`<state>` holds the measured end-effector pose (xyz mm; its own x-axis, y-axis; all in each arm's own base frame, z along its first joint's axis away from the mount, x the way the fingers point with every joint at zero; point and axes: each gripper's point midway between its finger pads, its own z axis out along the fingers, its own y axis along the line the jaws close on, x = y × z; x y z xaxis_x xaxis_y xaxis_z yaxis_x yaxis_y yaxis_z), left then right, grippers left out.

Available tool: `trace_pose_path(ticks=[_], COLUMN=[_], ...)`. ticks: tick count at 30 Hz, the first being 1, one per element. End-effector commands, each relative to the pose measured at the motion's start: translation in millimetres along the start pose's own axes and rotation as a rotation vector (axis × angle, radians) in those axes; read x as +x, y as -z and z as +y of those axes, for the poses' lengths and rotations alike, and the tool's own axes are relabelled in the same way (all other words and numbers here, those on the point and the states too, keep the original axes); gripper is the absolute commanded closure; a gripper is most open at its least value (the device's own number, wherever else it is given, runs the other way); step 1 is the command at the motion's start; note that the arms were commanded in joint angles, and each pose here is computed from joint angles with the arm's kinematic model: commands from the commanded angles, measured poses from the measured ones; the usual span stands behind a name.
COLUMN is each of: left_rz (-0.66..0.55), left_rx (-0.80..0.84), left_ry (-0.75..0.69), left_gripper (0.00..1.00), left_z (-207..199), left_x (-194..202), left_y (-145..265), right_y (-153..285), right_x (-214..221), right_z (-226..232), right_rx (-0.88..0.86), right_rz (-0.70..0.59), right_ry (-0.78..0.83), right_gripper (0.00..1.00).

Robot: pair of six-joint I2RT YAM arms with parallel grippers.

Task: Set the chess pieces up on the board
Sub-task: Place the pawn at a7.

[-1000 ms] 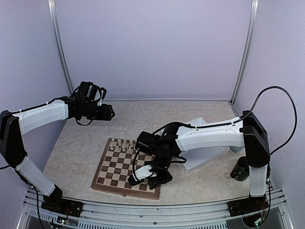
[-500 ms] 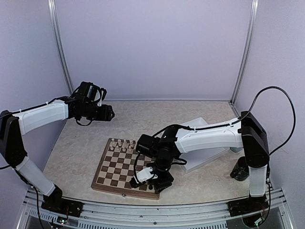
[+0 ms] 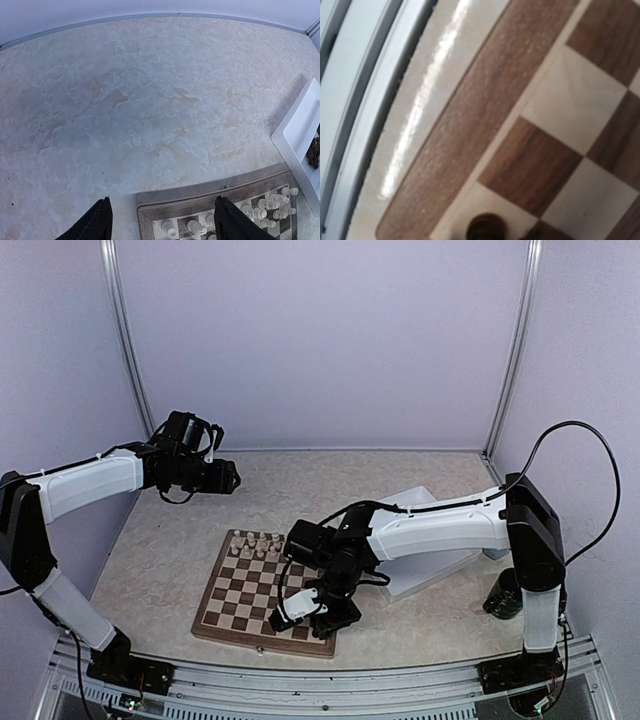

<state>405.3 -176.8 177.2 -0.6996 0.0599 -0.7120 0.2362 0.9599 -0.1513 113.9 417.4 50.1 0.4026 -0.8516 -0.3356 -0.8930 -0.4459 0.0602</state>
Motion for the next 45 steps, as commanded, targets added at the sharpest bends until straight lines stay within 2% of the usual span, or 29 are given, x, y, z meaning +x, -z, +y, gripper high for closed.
trace_pose_path(ticks=[1, 3, 9, 21, 31, 35, 39, 43, 45], left_rz=[-0.011, -0.008, -0.004, -0.002, 0.011, 0.011, 0.015, 0.019, 0.017], left_rx=[0.016, 0.017, 0.018, 0.019, 0.04, 0.044, 0.046, 0.047, 0.048], left_ry=[-0.009, -0.009, -0.009, -0.007, -0.005, -0.005, -0.005, -0.005, -0.006], left_gripper=[0.31, 0.31, 0.31, 0.31, 0.31, 0.31, 0.31, 0.31, 0.31], left_z=[-2, -2, -2, -2, -6, -7, -7, -7, -8], left_x=[-3, -2, -1, -1, 2, 2, 3, 4, 3], left_y=[6, 5, 4, 3, 2, 1, 1, 0, 1], right_y=[4, 3, 3, 8, 11, 10, 10, 13, 16], right_x=[-19, -19, -14, 15, 25, 25, 25, 23, 20], right_z=[-5, -7, -8, -17, -23, -26, -28, -28, -27], right_rx=[0.029, 0.033, 0.052, 0.129, 0.152, 0.155, 0.16, 0.157, 0.154], right_rz=[-0.047, -0.046, -0.025, 0.062, 0.073, 0.07, 0.067, 0.057, 0.046], right_ry=[0.004, 0.0, 0.001, -0.008, -0.028, -0.036, -0.038, -0.036, -0.035], right_gripper=[0.72, 0.81, 0.93, 0.97, 0.96, 0.94, 0.8, 0.73, 0.67])
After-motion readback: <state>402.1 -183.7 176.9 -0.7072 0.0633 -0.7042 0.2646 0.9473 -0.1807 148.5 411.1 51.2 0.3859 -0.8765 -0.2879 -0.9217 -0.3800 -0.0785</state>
